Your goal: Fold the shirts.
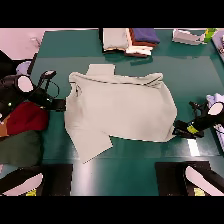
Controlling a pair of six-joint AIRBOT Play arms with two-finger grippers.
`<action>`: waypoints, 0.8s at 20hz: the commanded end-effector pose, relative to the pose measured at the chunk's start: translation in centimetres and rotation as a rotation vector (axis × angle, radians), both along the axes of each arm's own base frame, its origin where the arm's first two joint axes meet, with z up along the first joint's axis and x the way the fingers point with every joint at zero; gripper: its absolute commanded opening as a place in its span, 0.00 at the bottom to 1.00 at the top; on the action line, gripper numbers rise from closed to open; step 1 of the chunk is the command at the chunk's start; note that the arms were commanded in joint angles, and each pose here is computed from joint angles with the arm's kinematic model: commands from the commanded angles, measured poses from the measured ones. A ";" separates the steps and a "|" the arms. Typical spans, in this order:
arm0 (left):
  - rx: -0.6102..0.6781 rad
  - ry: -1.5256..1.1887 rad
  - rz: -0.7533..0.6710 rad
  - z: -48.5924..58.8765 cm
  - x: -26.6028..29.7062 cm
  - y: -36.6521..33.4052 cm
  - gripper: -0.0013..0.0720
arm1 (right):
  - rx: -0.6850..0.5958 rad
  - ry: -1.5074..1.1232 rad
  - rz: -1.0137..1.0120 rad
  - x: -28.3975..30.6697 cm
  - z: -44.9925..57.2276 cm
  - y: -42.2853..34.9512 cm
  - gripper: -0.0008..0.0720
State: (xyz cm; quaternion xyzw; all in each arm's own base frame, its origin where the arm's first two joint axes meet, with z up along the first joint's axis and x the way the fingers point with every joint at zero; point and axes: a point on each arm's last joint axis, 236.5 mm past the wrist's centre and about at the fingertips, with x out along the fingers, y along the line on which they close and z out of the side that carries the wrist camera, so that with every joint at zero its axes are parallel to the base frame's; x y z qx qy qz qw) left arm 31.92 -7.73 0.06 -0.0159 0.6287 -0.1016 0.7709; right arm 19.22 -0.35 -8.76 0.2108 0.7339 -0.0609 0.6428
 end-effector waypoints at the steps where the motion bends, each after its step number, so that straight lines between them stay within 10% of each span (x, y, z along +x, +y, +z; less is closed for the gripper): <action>1: 0.000 0.006 0.000 -0.1 -0.2 0.0 0.67 | 0.017 -0.047 -0.024 1.4 -0.7 0.5 0.48; 5: 0.009 0.075 -0.010 -0.6 -1.8 0.2 0.67 | -0.025 -0.144 0.057 2.9 0.3 1.4 0.04; 7: 0.014 0.128 -0.003 -2.3 -3.3 0.4 0.82 | -0.028 -0.169 0.080 3.1 0.8 1.9 0.04; 16: -0.119 0.167 0.117 -9.1 -6.1 -2.0 0.82 | -0.018 -0.143 0.092 2.7 0.5 2.3 0.04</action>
